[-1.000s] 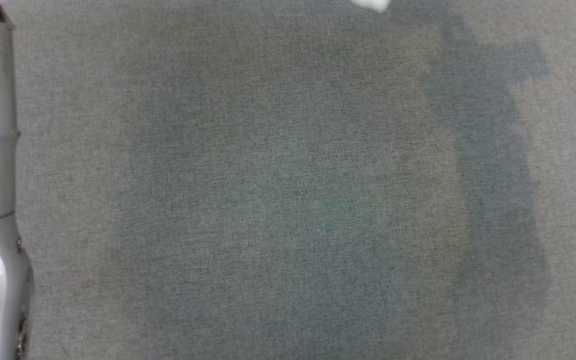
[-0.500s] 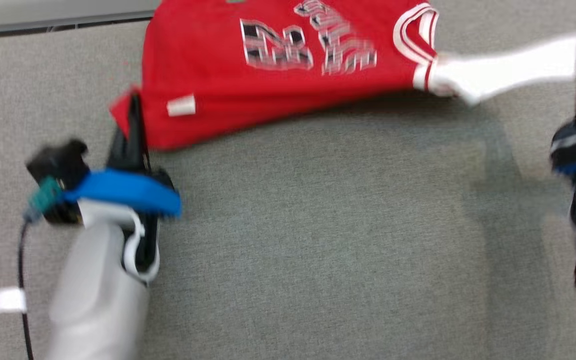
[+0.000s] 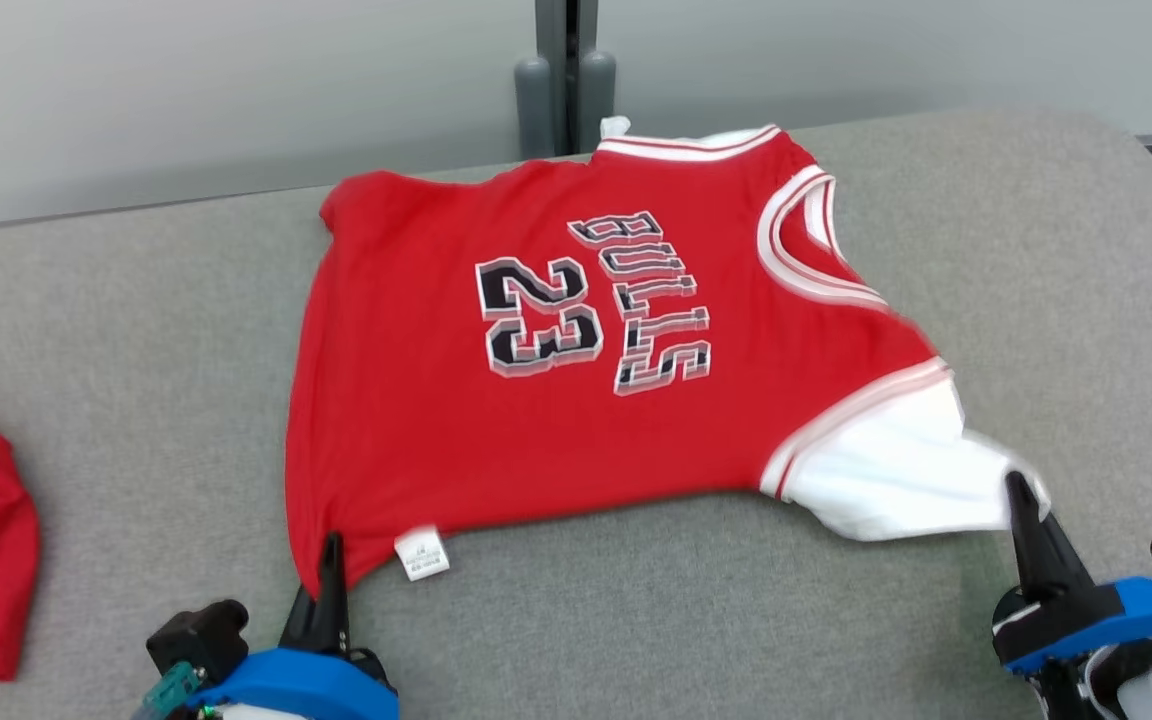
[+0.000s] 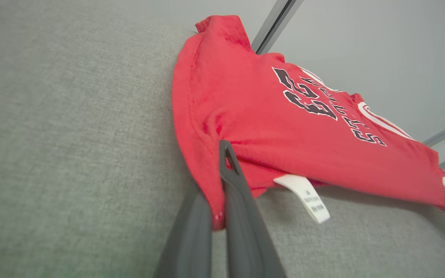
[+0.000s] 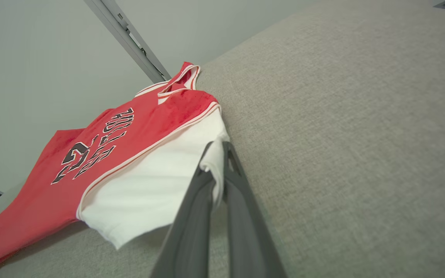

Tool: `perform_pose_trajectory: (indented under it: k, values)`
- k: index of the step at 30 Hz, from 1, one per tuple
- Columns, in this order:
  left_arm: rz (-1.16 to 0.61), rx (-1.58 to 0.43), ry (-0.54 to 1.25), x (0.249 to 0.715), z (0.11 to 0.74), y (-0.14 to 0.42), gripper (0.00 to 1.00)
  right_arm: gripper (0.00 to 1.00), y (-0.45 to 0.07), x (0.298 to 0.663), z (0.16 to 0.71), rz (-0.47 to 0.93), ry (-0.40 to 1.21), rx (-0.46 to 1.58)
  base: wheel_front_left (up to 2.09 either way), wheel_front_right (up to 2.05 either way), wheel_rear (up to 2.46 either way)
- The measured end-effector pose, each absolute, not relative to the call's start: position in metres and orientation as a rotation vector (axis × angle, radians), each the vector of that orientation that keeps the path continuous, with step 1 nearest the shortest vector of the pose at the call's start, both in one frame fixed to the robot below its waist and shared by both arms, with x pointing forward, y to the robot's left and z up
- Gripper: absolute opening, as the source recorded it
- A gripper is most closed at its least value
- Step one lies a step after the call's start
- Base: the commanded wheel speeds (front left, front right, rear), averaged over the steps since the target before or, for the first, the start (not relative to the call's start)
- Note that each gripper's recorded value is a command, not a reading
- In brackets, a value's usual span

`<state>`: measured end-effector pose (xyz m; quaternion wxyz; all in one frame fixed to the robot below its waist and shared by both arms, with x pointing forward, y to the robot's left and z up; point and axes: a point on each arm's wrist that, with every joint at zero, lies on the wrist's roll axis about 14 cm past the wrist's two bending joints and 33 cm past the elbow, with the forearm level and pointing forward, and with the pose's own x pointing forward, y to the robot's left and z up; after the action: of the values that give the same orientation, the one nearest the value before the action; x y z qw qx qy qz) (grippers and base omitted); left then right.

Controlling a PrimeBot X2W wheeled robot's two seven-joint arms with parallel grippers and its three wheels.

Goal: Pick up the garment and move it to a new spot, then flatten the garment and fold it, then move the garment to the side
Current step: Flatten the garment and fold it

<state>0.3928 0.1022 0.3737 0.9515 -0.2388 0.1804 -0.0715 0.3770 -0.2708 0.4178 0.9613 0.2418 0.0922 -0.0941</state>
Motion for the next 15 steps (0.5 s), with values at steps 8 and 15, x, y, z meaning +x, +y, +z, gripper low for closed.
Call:
perform_pose_trajectory:
  k: [8, 15]
  values:
    - [-0.118, -0.497, 0.367, 0.334, 0.379, 0.113, 0.0, 0.0, -0.262, 0.315, 0.394, -0.227, 0.255, 0.541, 0.0, 0.0, 0.0]
    - [-0.133, -0.479, 0.341, 0.322, 0.387, 0.113, 0.0, 0.0, -0.257, 0.303, 0.393, -0.222, 0.255, 0.562, 0.0, 0.0, 0.0]
